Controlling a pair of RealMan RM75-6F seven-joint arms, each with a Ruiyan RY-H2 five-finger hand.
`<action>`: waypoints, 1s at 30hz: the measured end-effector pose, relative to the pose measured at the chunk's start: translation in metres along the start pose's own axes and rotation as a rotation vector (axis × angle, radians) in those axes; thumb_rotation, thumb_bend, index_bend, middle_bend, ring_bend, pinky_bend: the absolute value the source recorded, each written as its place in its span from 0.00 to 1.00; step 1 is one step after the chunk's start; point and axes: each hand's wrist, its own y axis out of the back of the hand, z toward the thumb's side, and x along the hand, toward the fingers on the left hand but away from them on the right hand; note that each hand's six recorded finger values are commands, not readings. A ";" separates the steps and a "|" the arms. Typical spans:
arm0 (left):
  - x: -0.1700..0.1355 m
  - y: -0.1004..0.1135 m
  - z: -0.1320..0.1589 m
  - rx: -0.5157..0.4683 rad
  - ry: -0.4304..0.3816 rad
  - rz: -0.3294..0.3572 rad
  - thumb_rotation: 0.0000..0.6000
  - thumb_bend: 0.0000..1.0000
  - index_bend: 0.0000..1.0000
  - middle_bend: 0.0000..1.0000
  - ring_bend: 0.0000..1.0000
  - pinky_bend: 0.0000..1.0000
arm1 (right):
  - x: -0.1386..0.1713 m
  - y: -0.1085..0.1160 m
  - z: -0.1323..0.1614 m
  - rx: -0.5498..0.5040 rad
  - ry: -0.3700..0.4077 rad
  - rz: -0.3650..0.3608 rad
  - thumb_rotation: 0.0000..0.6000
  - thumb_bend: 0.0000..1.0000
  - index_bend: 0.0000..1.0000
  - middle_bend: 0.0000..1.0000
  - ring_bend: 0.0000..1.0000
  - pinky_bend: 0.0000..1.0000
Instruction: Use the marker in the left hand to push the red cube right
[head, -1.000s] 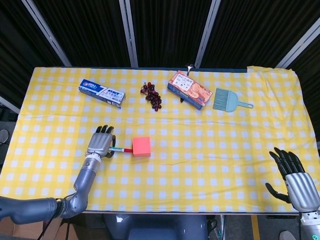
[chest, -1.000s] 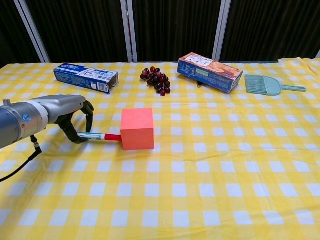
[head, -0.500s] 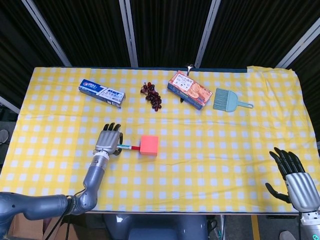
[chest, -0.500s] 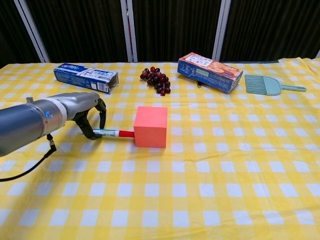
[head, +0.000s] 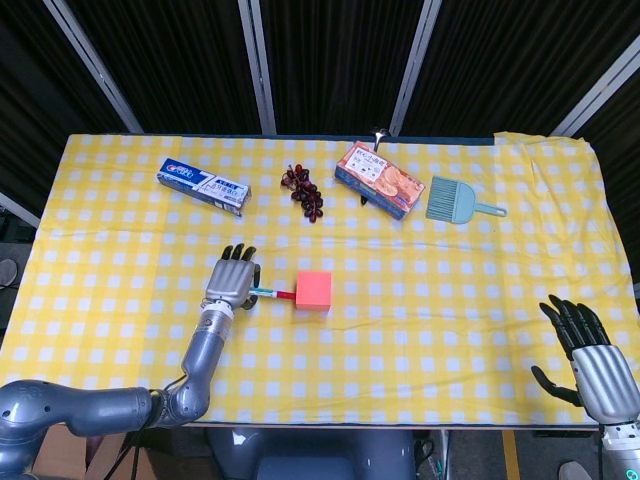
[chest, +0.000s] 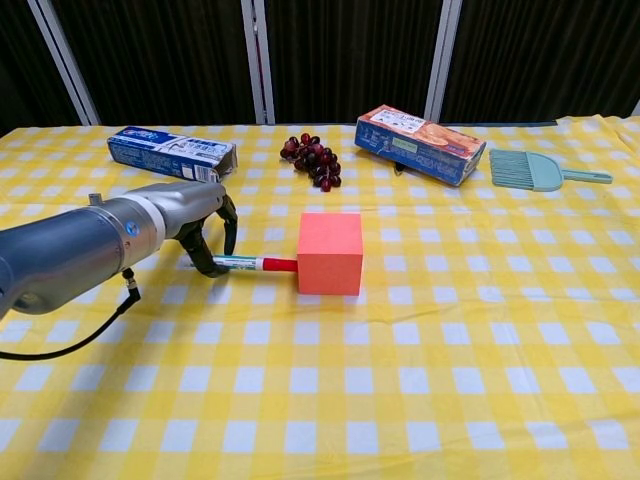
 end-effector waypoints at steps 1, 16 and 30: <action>0.000 0.000 0.000 0.002 0.002 -0.001 1.00 0.48 0.60 0.09 0.00 0.01 | 0.000 0.000 0.000 0.000 0.001 -0.001 1.00 0.34 0.00 0.00 0.00 0.05; 0.003 0.004 0.016 -0.005 -0.013 0.012 1.00 0.48 0.60 0.09 0.00 0.01 | 0.000 0.000 0.000 -0.004 0.000 -0.001 1.00 0.34 0.00 0.00 0.00 0.05; 0.012 0.006 0.065 0.011 -0.059 0.024 1.00 0.48 0.59 0.10 0.00 0.01 | 0.000 0.003 -0.001 -0.022 -0.001 -0.004 1.00 0.34 0.00 0.00 0.00 0.04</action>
